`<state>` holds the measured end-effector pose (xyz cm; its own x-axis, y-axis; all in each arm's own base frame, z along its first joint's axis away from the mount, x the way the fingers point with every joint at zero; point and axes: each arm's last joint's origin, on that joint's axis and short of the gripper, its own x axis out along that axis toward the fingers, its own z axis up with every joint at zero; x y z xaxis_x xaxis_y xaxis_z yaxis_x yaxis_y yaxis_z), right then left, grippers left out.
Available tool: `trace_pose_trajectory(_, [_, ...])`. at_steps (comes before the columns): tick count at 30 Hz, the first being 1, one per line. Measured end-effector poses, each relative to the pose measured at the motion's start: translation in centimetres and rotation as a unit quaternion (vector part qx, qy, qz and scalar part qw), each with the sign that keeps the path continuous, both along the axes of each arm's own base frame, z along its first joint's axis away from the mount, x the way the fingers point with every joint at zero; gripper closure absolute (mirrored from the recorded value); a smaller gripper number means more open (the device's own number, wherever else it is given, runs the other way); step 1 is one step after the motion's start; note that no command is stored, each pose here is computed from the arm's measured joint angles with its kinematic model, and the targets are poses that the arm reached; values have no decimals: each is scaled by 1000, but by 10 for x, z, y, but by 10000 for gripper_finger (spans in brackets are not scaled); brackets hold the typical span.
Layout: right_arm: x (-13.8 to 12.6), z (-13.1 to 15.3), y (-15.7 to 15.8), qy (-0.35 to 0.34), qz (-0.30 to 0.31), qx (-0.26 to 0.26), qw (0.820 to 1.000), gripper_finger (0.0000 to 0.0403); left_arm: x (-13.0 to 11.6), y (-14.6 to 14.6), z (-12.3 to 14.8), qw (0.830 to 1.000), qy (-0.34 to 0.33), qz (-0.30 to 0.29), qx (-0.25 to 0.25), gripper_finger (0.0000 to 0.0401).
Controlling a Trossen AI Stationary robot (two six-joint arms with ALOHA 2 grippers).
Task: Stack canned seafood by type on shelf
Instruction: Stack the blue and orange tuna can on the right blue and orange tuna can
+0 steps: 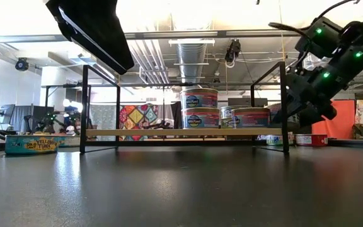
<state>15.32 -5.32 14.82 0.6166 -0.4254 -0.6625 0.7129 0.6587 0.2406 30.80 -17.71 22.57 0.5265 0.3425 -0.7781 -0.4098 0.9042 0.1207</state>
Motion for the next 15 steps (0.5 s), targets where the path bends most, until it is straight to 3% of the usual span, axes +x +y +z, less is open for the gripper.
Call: trace_pose_trajectory(15, [2, 2, 4, -18, 56, 24, 998, 47, 0, 1, 0, 1000, -1, 2, 4, 166])
